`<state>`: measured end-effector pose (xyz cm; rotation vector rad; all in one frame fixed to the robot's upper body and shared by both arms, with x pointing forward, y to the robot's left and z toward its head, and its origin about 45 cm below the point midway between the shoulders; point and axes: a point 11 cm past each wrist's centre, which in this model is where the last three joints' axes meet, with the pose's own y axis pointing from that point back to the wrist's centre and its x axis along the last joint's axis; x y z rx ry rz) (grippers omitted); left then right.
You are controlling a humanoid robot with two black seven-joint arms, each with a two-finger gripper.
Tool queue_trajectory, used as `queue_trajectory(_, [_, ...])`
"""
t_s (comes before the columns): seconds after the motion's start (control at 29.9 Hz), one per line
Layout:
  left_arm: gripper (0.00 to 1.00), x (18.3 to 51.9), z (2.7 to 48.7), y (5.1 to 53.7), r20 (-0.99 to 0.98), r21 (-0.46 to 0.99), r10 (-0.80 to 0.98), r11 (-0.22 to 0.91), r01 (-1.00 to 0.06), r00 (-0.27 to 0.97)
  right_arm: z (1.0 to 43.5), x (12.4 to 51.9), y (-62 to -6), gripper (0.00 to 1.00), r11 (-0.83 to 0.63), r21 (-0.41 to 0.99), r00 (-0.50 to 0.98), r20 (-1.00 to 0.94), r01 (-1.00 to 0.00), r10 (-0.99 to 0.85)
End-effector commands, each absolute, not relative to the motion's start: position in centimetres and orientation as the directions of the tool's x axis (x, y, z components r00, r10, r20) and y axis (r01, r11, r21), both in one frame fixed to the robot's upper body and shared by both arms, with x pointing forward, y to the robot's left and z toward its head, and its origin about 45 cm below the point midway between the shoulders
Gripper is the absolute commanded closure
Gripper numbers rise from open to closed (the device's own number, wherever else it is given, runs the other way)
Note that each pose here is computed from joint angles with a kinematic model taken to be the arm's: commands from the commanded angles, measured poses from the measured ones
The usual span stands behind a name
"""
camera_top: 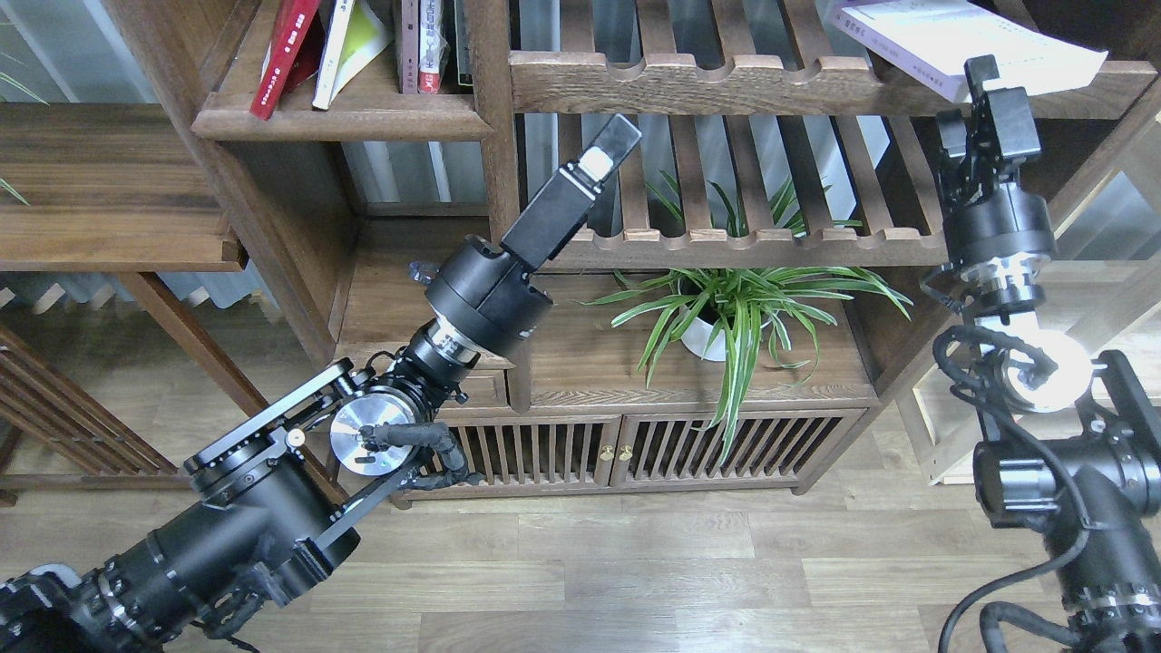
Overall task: Organize books on shelf
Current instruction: 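Raise both grippers toward the white book on the top shelf, then grasp the white book's edge with the right gripper and tip it out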
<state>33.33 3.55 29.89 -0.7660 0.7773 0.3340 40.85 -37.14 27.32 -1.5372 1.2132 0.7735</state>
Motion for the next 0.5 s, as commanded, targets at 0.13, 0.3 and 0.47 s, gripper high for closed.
queue_trajectory(0.13, [0.01,33.2,29.8,3.5,-0.734,-0.492,0.000,0.690,-0.531,0.680,29.5,41.6,-40.2,0.13,0.048,-0.261,0.231,-0.915,-0.964,-0.330])
queue_trajectory(0.3, [0.01,33.2,29.8,3.5,-0.734,-0.492,0.000,0.690,-0.531,0.680,30.3,41.8,-41.6,0.13,0.071,-0.235,0.196,-0.915,-0.969,-0.353])
queue_trajectory(0.47, [0.01,33.2,29.8,3.5,-0.734,-0.492,0.000,0.690,-0.531,0.680,30.4,42.2,-41.6,0.14,0.076,-0.217,0.177,-0.919,-0.973,-0.352])
